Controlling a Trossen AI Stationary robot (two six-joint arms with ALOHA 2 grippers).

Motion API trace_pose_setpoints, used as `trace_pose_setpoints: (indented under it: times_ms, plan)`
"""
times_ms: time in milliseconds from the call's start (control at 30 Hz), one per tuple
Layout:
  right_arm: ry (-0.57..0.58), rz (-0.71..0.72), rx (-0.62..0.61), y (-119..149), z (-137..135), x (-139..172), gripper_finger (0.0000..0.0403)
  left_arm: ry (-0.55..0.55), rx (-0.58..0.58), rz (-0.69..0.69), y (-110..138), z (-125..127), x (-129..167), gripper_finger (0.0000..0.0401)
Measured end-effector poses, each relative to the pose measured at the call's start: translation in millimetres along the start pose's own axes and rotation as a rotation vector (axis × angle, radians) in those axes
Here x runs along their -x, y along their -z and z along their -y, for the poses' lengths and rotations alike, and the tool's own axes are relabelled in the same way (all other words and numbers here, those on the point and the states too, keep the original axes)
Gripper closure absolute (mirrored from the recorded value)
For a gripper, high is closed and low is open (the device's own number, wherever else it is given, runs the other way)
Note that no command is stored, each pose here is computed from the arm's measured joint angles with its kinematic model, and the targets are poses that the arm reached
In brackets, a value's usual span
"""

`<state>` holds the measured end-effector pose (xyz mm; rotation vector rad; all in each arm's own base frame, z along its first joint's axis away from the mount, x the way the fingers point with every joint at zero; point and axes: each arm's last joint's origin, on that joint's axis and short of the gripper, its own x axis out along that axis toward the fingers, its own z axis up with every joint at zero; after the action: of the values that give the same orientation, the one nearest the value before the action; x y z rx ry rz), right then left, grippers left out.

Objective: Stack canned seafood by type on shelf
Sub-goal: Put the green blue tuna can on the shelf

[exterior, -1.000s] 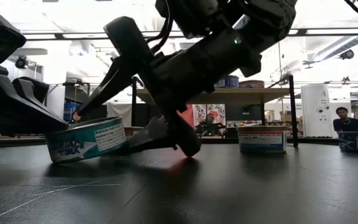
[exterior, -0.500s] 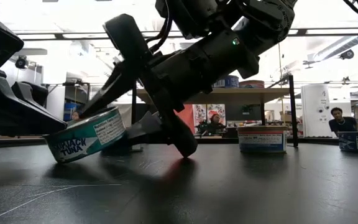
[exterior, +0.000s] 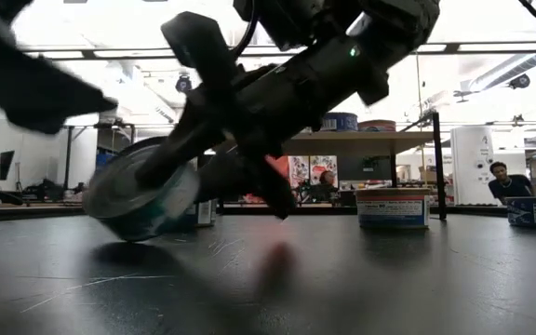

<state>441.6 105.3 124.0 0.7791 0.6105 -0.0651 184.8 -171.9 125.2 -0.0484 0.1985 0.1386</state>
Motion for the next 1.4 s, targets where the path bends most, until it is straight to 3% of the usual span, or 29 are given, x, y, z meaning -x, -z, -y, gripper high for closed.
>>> trace_pose_setpoints:
  times_ms: [200, 333, 533, 767, 833, 1000, 1167, 1400]
  plan:
    - [0.141, -0.060, 0.137, -8, -8, 29, 0.0281, 0.016, 0.029, 0.097, -39, -8, 12, 0.0230]
    - [0.145, -0.062, 0.220, -18, -20, 50, 0.0281, -0.004, -0.018, 0.152, -60, -17, 17, 0.0213]
    - [0.109, -0.004, 0.330, -36, -39, 79, 0.0281, -0.169, -0.159, 0.211, -88, -27, 25, 0.0211]
    - [0.176, 0.130, 0.420, -41, -43, 92, 0.0281, -0.297, -0.077, 0.233, -106, -29, 28, 0.0211]
    - [0.150, 0.167, 0.429, -39, -41, 91, 0.0281, -0.311, -0.026, 0.238, -106, -29, 28, 0.0211]
    - [0.072, 0.256, 0.469, -28, -34, 89, 0.0281, -0.231, 0.033, 0.244, -104, -27, 28, 0.0205]
    - [-0.004, 0.336, 0.462, -16, -22, 91, 0.0281, -0.005, 0.083, 0.197, -103, -29, 28, 0.0192]
    - [-0.092, 0.457, 0.560, 0, -20, 98, 0.0281, 0.022, 0.121, 0.050, -88, -39, 15, 0.0188]
